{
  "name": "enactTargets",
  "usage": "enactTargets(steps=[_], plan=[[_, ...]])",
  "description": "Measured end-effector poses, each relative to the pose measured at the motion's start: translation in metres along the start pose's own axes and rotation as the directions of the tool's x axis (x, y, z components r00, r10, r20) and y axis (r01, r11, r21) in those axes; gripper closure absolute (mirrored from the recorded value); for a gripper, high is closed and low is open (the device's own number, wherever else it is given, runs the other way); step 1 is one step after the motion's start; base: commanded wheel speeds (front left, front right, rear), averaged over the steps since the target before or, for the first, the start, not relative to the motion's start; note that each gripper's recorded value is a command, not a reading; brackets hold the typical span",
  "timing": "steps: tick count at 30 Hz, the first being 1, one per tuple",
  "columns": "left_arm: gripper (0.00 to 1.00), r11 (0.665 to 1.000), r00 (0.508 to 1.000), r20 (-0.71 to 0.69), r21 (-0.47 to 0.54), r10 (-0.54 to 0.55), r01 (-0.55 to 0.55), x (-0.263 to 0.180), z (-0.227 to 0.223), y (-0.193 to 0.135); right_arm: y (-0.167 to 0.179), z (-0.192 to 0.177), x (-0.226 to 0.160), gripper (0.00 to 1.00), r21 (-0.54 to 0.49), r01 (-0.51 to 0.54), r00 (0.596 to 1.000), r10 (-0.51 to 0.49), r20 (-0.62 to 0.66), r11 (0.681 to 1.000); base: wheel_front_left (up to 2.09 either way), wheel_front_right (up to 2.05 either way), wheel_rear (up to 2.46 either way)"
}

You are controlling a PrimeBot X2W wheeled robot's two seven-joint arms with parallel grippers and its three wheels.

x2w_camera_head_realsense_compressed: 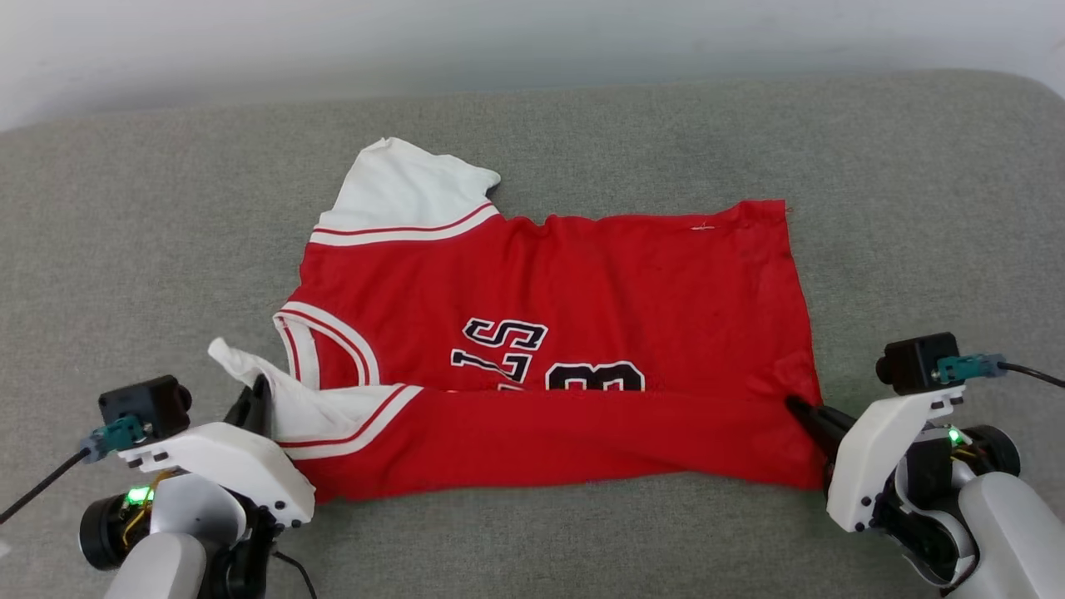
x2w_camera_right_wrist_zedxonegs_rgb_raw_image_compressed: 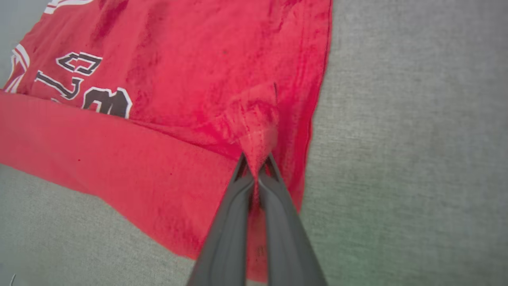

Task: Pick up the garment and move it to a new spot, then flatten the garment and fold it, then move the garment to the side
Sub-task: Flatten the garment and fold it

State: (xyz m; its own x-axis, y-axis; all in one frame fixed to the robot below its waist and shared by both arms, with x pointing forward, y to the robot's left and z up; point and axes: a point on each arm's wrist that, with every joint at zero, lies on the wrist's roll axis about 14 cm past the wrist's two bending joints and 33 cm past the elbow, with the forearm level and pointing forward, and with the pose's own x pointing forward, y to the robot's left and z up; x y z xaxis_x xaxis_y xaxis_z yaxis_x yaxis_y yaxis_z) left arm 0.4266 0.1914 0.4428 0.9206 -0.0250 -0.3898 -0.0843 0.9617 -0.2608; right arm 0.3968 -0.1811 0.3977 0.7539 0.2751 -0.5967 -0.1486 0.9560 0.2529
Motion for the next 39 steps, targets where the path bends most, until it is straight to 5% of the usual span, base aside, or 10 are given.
enactTargets(steps=[7, 8, 9, 10, 11, 18, 28, 34, 39], plan=[[1.00, 1.000, 0.991, -0.137, -0.013, 0.013, -0.015, 0.009, -0.040, 0.010, -0.001, -0.019, 0.011, 1.00, -0.007, 0.008, 0.999, -0.008, -0.040, 1.000, 0.00, 0.00, 0.00], [0.80, 1.000, 0.989, -0.148, -0.013, 0.003, -0.005, 0.010, -0.043, 0.009, -0.003, -0.020, 0.011, 0.85, -0.014, 0.013, 0.999, -0.013, -0.034, 1.000, 0.00, 0.00, 0.00], [0.55, 1.000, 0.988, -0.156, -0.019, -0.006, 0.003, 0.012, -0.046, 0.006, -0.003, -0.018, 0.011, 0.59, -0.011, 0.016, 1.000, -0.016, -0.015, 1.000, 0.00, 0.00, 0.00], [0.14, 1.000, 0.988, -0.156, -0.019, -0.010, 0.008, 0.013, -0.047, 0.005, -0.005, -0.017, 0.012, 0.09, -0.011, 0.020, 1.000, -0.020, -0.001, 1.000, 0.00, 0.00, 0.00], [0.00, 1.000, 0.987, -0.162, -0.022, -0.021, 0.018, 0.014, -0.049, 0.003, -0.005, -0.018, 0.012, 0.00, -0.017, 0.024, 1.000, -0.024, 0.005, 1.000, 0.00, 0.00, 0.00], [0.00, 0.998, 0.990, -0.132, -0.044, -0.043, 0.038, 0.012, -0.039, 0.000, 0.004, 0.018, 0.000, 0.00, -0.023, 0.005, 0.974, 0.000, 0.225, 1.000, 0.00, 0.00, 0.00], [0.00, 0.989, 0.985, -0.142, 0.095, -0.097, 0.111, -0.012, 0.005, 0.003, 0.006, 0.080, -0.059, 0.00, -0.062, 0.036, 0.831, 0.004, 0.556, 0.997, 0.00, 0.00, 0.00], [0.00, 0.975, 0.943, -0.316, 0.157, -0.101, 0.157, -0.023, 0.000, 0.001, 0.001, 0.093, -0.084, 0.00, -0.052, 0.079, 0.778, -0.029, 0.628, 0.996, 0.00, 0.00, 0.00], [0.00, 0.975, 0.858, -0.509, 0.149, -0.068, 0.166, -0.033, -0.032, 0.007, 0.002, 0.098, -0.092, 0.00, -0.034, 0.095, 0.758, -0.050, 0.651, 0.995, 0.00, 0.00, 0.00]])
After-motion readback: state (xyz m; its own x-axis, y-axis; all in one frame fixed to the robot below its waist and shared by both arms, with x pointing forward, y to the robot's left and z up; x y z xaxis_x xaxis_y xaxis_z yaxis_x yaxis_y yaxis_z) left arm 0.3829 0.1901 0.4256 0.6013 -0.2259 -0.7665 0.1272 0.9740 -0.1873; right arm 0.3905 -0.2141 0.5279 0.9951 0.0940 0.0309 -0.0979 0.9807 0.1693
